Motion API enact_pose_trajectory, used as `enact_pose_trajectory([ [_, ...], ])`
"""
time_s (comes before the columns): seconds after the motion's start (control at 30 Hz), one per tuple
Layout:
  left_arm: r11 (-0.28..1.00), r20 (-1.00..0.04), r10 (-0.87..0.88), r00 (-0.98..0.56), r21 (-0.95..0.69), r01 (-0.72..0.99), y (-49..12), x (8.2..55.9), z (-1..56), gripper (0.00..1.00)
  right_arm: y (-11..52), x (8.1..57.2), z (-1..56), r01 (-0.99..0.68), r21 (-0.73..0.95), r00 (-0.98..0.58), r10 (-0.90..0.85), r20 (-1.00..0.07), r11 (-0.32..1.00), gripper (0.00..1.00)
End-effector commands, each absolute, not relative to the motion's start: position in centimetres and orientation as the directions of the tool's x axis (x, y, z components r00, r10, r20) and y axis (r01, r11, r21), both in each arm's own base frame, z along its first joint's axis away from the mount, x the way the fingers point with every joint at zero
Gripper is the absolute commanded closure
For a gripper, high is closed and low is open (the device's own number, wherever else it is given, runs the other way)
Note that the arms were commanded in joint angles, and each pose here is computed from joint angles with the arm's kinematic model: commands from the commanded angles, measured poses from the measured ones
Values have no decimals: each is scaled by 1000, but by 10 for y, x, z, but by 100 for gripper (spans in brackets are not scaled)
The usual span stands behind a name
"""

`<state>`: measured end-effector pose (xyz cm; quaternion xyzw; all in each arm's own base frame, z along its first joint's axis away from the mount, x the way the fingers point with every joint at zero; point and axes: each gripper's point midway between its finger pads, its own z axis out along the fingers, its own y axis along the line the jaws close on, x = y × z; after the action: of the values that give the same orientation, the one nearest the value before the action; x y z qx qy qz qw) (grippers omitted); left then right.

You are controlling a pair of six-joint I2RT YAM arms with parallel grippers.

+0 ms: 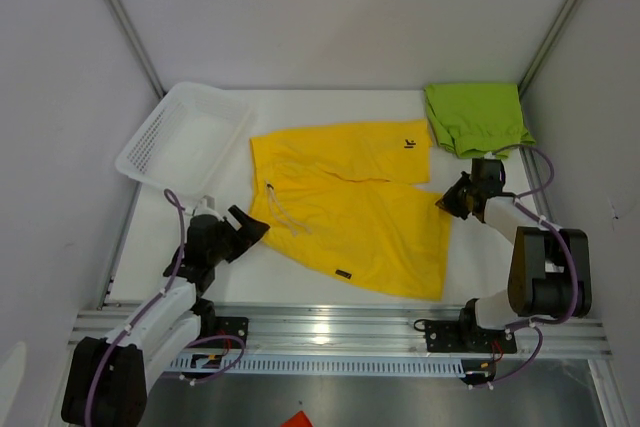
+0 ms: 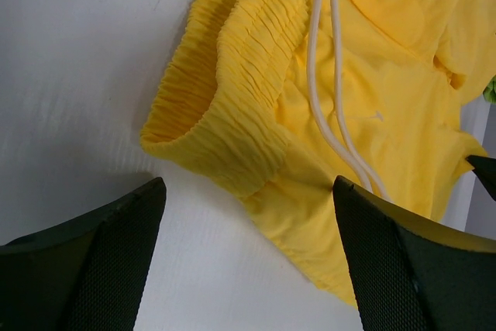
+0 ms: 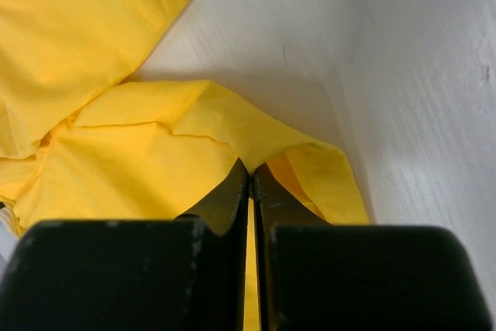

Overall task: Fold and stack the shorts
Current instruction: Flatten the shorts out

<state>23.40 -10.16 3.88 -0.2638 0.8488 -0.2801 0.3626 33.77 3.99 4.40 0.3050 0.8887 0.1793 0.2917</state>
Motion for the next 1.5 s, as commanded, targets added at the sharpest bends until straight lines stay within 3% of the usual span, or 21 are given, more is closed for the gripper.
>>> enact_pose_trajectory([
  [0.0,688,-452,-686,-570,-659,-305,-95,234,24,9,26,366,60,417,472,-611,624,-488,777,100],
  [0.2,682,-428,-694,-579,-649,-337,-95,231,6,25,21,380,53,435,446,-614,620,-489,782,99],
  [0.3,675,-434,-702,-565,-657,-334,-94,232,5,34,21,387,55,433,440,-624,614,-484,787,93],
  [0.33,674,-435,-703,-562,-659,-334,-93,232,6,35,21,387,54,433,435,-632,610,-478,789,70],
  [0.37,677,-441,-701,-560,-657,-331,-93,233,7,44,23,386,56,434,431,-638,608,-472,791,49],
  [0.43,685,-460,-696,-551,-655,-319,-91,236,14,55,26,375,57,438,413,-657,598,-459,798,26],
  [0.5,693,-485,-694,-532,-651,-311,-88,241,23,71,28,361,70,431,393,-657,581,-480,812,15],
  [0.53,695,-492,-693,-527,-650,-307,-88,243,26,82,29,356,75,428,396,-655,580,-485,813,15],
  [0.63,702,-514,-689,-511,-650,-291,-87,249,37,93,35,334,95,412,414,-652,580,-489,812,13],
  [0.8,712,-527,-680,-509,-641,-287,-87,261,46,100,71,289,111,339,445,-731,530,-430,829,12],
  [1.13,672,-491,-705,-512,-694,-259,-103,291,64,100,126,217,132,336,501,-771,539,-340,797,11],
  [1.3,673,-499,-704,-506,-697,-249,-103,292,69,100,118,174,114,582,407,-666,700,-258,704,16],
  [1.47,662,-493,-718,-491,-701,-266,-100,287,67,100,133,130,100,625,362,-653,717,-243,692,18],
])
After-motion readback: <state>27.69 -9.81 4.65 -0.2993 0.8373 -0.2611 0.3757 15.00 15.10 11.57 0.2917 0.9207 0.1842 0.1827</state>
